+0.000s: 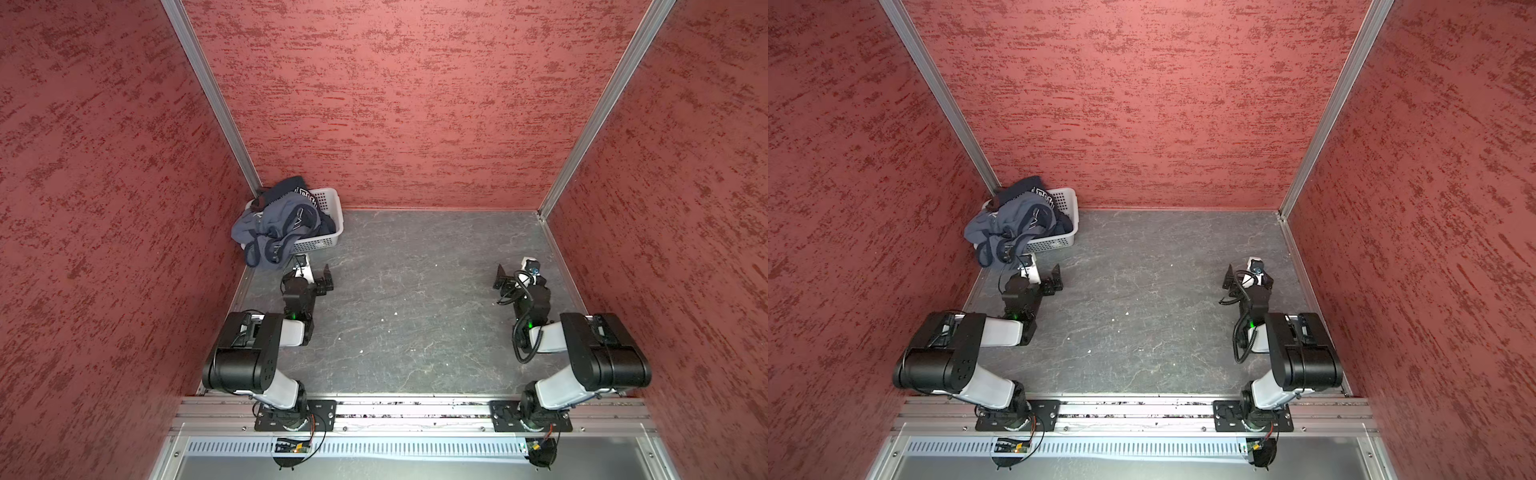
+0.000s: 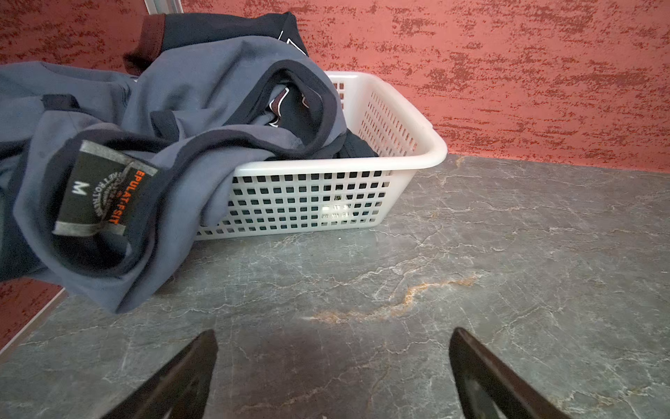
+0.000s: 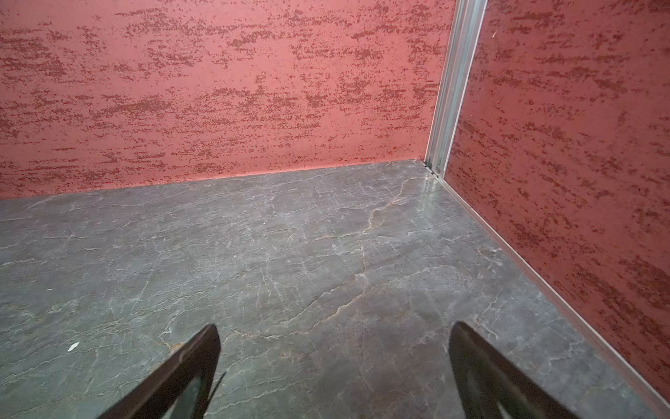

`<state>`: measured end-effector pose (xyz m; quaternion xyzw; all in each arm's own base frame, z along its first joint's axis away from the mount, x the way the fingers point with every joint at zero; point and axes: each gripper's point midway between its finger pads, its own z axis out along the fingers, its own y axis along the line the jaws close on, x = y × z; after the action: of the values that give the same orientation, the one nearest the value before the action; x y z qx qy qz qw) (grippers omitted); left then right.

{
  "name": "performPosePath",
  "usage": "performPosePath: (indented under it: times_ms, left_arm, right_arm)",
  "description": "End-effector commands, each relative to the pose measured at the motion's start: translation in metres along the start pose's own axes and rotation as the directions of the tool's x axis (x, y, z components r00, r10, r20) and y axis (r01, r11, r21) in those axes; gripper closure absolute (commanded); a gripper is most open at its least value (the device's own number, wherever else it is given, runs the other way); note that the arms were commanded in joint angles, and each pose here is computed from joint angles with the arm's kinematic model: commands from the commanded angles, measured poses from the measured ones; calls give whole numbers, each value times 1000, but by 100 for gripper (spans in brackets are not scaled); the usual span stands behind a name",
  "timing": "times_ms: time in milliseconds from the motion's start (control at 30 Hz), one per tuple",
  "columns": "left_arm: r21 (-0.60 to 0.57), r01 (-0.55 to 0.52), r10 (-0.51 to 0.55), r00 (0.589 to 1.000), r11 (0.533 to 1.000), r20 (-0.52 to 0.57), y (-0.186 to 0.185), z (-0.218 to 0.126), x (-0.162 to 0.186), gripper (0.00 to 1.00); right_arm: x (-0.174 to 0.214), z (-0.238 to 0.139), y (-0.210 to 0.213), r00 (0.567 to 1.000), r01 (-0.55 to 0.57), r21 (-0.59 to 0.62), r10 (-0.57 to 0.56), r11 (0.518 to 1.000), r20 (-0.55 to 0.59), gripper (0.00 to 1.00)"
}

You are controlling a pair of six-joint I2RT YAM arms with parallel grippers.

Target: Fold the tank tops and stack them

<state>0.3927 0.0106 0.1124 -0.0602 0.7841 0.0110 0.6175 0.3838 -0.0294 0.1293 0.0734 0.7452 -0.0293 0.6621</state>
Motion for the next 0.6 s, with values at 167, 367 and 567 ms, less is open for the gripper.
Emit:
performPosePath:
  times_ms: [167, 367, 567]
  left_arm:
    - [5, -8, 8, 1000, 1000, 4, 1, 4, -5, 1]
    - [10, -1, 1, 1000, 1000, -4, 2, 5, -4, 1]
    - [17, 4, -4, 1000, 1000, -8, 2, 6, -4, 1]
  right_arm:
    - [-7, 1, -3, 1000, -10, 11, 9, 1000, 24, 1]
    - [-8, 1, -2, 1000, -9, 10, 8, 1000, 26, 1]
    - [-7, 1, -3, 1000, -9, 10, 9, 1000, 24, 1]
